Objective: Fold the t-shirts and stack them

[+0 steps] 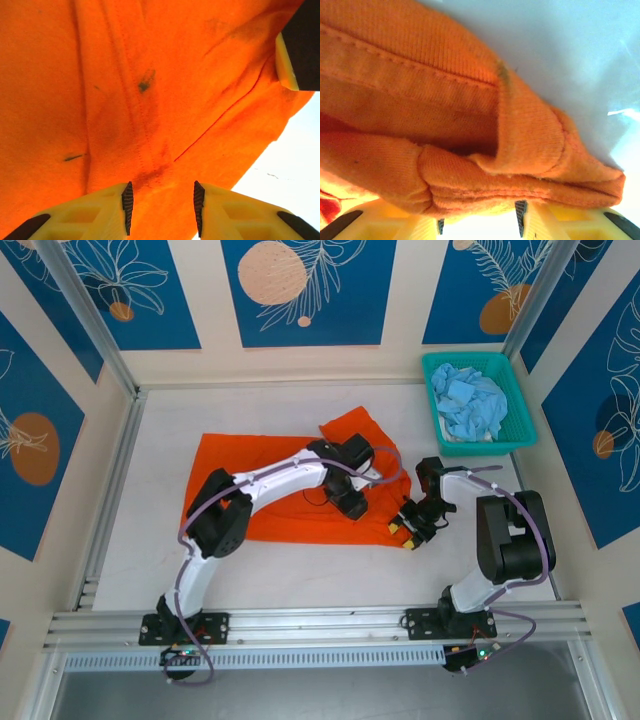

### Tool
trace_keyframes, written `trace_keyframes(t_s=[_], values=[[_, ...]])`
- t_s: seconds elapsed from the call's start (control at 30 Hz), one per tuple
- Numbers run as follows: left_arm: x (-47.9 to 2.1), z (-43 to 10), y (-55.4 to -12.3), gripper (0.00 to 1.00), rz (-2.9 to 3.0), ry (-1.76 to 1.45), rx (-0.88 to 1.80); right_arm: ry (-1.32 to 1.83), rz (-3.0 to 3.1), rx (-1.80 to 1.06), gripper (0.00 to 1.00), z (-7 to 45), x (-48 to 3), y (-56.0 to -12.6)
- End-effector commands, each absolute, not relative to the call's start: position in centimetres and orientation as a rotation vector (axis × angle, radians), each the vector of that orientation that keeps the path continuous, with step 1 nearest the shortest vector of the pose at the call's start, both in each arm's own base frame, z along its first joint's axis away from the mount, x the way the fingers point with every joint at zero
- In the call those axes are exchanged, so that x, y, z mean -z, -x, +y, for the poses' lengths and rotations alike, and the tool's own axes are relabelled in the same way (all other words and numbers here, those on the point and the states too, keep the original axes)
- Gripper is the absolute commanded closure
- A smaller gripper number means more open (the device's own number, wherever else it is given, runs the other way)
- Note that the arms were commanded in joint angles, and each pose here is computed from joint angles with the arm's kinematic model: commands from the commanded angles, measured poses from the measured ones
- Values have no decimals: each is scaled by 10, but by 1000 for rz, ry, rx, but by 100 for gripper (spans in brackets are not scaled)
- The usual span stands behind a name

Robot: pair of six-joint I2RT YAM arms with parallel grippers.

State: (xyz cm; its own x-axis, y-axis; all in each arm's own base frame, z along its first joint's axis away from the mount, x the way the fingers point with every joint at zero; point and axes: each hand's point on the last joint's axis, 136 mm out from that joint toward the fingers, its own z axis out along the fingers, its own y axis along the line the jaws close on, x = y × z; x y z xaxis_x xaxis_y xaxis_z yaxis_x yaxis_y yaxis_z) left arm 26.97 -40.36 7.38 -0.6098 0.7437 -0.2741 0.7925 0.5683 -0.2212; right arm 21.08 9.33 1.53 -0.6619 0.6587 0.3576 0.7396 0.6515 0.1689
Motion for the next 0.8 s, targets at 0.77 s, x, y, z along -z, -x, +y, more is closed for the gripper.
trace_keyframes(t_s=[0.77], values=[[-37,-399,-253,51,2715,-1395,345,1136,-2567,381,56,91,-5,-205]])
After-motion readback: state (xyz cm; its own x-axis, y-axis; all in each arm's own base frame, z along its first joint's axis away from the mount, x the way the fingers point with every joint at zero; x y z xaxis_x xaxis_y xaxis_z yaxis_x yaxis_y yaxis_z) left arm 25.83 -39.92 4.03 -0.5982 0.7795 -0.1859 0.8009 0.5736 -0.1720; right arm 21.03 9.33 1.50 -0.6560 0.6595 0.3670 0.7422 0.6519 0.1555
